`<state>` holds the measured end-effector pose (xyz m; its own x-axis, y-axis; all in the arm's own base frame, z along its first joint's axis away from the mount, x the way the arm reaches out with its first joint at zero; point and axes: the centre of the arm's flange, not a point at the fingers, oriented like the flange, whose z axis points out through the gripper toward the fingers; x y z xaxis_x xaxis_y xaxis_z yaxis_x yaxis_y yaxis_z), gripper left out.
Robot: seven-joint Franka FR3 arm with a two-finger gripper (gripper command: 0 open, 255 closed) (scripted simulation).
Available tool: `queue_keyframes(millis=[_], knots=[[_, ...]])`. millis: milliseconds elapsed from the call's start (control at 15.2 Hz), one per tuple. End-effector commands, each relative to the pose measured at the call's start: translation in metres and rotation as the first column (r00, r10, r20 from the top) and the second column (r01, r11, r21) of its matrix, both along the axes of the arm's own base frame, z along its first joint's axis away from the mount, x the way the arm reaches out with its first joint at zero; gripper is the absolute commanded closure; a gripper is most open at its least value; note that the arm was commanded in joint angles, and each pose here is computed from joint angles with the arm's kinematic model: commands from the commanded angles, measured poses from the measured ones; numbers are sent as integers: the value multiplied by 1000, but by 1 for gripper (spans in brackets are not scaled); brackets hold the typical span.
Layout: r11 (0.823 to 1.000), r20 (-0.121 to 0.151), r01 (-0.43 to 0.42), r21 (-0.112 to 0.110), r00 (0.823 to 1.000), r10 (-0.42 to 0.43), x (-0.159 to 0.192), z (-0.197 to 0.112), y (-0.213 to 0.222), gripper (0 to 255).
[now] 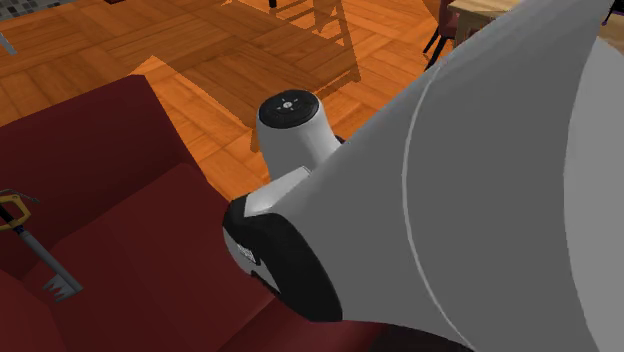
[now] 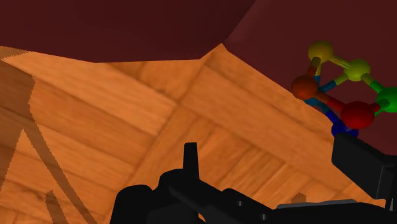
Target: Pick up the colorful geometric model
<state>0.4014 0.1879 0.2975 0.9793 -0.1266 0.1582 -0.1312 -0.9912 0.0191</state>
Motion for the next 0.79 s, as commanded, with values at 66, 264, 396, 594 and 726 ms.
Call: queue_keyframes(millis=[66, 264, 396, 594, 726], knots=[[1000, 3, -4, 8, 1000, 4, 7, -33, 23, 0], [1000, 6, -9, 12, 1000, 9, 15, -64, 45, 0], [1000, 8, -12, 15, 1000, 12, 20, -85, 60, 0], [1000, 11, -17, 19, 1000, 16, 28, -116, 82, 0], [1000, 12, -20, 22, 1000, 19, 33, -137, 97, 0]])
